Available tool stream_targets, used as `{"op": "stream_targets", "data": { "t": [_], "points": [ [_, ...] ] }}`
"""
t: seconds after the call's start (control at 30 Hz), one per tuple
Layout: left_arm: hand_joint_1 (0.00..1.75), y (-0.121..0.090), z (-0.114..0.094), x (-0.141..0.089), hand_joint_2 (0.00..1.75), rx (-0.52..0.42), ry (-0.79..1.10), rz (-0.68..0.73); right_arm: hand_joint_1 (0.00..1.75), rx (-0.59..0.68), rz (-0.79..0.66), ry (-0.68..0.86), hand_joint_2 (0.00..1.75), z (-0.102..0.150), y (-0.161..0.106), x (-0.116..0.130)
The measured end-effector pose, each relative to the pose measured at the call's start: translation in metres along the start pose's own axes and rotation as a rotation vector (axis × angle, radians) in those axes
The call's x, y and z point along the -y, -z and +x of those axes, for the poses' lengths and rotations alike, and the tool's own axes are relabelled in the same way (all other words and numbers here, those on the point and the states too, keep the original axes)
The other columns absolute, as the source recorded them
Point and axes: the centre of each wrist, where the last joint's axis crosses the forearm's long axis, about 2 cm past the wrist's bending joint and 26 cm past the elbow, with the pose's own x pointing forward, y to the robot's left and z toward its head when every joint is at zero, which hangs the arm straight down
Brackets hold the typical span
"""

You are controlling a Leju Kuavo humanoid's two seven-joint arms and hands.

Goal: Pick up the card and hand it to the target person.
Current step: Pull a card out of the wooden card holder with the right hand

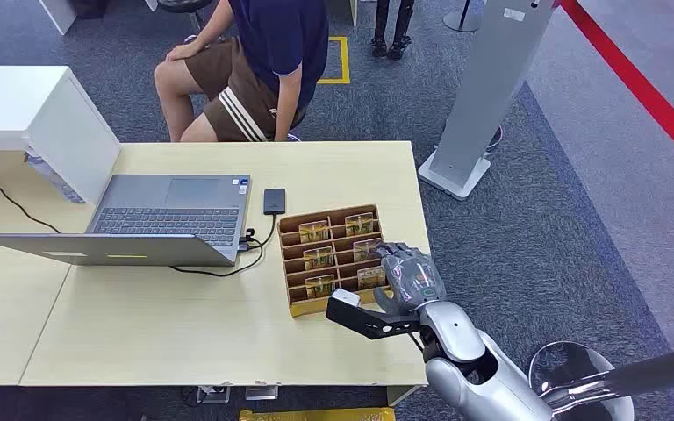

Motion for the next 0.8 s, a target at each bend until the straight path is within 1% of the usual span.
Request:
{"op": "stream_targets", "data": {
  "t": [0.2,0.37,0.5,0.8],
  "points": [
    [0.0,0.0,-0.0001,0.0002,0.0,0.0,0.003,-0.001,0.65,0.0,0.002,-0.001,1.75,-0.0003,0.0001,-0.0006],
    [0.0,0.0,-0.0001,0.0003,0.0,0.0,0.006,-0.002,0.71,0.0,0.005,-0.002,1.75,-0.0006,0.0001,-0.0014],
    [0.0,0.0,-0.0001,0.0004,0.0,0.0,0.007,-0.003,0.67,0.0,0.01,-0.002,1.75,-0.0011,0.0,-0.0026],
    [0.0,-0.0001,-0.0004,0.0009,0.0,0.002,0.016,-0.008,0.73,-0.003,0.024,0.0,1.75,-0.0019,0.0001,-0.0043]
  ]
}}
